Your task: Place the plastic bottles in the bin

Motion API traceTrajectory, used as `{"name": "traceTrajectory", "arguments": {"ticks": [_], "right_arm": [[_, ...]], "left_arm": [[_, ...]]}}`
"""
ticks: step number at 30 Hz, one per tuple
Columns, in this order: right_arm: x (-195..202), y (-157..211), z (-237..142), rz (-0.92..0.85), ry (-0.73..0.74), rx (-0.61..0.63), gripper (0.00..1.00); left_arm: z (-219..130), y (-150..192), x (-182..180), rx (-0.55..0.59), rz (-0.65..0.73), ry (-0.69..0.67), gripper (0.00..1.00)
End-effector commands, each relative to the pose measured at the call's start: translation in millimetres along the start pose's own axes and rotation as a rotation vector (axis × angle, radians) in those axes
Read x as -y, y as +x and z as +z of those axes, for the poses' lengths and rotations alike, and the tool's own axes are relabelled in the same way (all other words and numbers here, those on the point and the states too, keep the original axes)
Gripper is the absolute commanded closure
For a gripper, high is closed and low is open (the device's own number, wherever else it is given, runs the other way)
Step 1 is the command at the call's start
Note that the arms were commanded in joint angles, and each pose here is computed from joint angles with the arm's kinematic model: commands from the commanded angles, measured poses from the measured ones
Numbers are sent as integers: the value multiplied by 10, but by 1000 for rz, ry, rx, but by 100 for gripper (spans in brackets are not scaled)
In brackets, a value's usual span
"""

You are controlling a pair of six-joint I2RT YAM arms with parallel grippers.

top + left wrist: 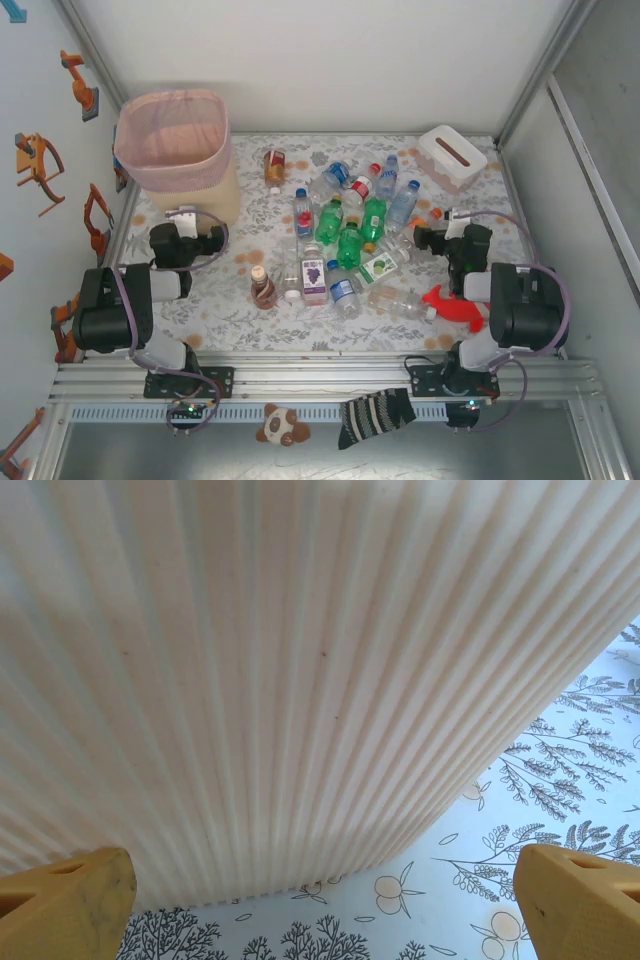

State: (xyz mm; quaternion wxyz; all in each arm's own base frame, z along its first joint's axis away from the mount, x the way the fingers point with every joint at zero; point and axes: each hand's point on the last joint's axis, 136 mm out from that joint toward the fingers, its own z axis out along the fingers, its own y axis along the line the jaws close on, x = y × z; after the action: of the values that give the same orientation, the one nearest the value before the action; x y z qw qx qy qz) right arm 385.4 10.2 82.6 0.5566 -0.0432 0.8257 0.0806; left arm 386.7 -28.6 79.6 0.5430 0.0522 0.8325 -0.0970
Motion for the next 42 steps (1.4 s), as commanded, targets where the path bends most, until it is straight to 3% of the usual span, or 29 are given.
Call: {"name": "traceTrajectory", "arguments": {"ticks": [1,33,42], "right_arm": [[-9,-102,5,-24,-11,37,1],[4,-117,-3,-22,-5,37,1],[-8,-256,-111,-15,8,28,4]], "left_arm": [[-16,-70,65,33,28,33,3],[-5,-88,-60,34,4,-40,3],[-205,-313,-81,37,8,-105,3]]}}
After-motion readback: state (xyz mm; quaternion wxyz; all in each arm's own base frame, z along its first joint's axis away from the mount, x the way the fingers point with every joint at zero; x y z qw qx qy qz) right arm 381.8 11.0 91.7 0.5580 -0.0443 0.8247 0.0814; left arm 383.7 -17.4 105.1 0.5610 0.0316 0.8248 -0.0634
